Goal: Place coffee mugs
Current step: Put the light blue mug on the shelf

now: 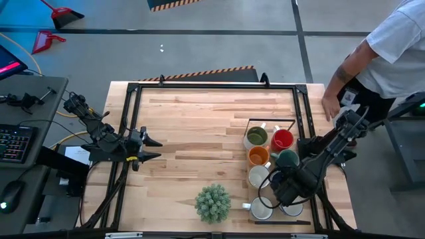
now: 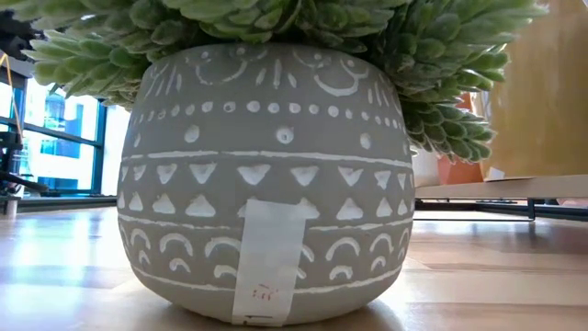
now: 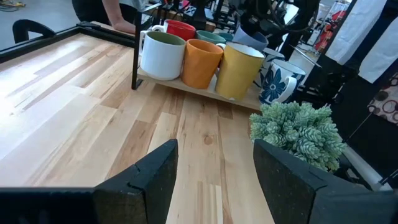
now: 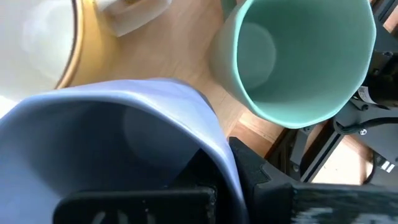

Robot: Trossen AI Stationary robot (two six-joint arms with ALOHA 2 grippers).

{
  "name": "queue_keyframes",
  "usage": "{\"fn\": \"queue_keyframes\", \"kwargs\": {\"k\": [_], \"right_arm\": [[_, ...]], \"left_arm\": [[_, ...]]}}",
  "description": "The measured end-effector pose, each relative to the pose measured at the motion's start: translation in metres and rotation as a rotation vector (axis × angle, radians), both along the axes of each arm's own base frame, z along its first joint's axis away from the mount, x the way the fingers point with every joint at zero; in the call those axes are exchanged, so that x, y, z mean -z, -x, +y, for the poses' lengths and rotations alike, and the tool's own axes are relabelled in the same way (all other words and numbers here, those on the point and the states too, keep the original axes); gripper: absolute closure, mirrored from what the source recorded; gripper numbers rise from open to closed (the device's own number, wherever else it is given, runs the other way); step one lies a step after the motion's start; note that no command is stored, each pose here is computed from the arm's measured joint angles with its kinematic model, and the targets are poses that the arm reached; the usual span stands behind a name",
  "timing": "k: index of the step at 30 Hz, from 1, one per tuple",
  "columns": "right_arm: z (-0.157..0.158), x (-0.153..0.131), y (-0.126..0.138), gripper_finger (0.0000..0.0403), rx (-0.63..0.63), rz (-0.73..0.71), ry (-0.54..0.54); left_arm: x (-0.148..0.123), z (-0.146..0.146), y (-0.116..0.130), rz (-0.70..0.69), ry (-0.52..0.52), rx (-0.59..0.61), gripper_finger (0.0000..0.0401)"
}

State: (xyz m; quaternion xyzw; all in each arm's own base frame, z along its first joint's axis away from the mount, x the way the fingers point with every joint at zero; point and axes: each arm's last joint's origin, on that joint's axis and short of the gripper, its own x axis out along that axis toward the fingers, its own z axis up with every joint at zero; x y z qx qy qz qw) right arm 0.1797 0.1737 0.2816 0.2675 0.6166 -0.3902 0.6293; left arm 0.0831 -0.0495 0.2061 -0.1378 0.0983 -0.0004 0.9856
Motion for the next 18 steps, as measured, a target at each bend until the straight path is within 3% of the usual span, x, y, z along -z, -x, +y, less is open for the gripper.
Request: {"fn": "queue_keyframes", "kwargs": {"k": [18], "right_arm": [[0.0055,0.0091,-0.0045,0.0403,0.021,0.036,0.012]], "left_arm": [[0.0001,-0.001,0.0001,0.006,0.008,0.035,0.0204]]}}
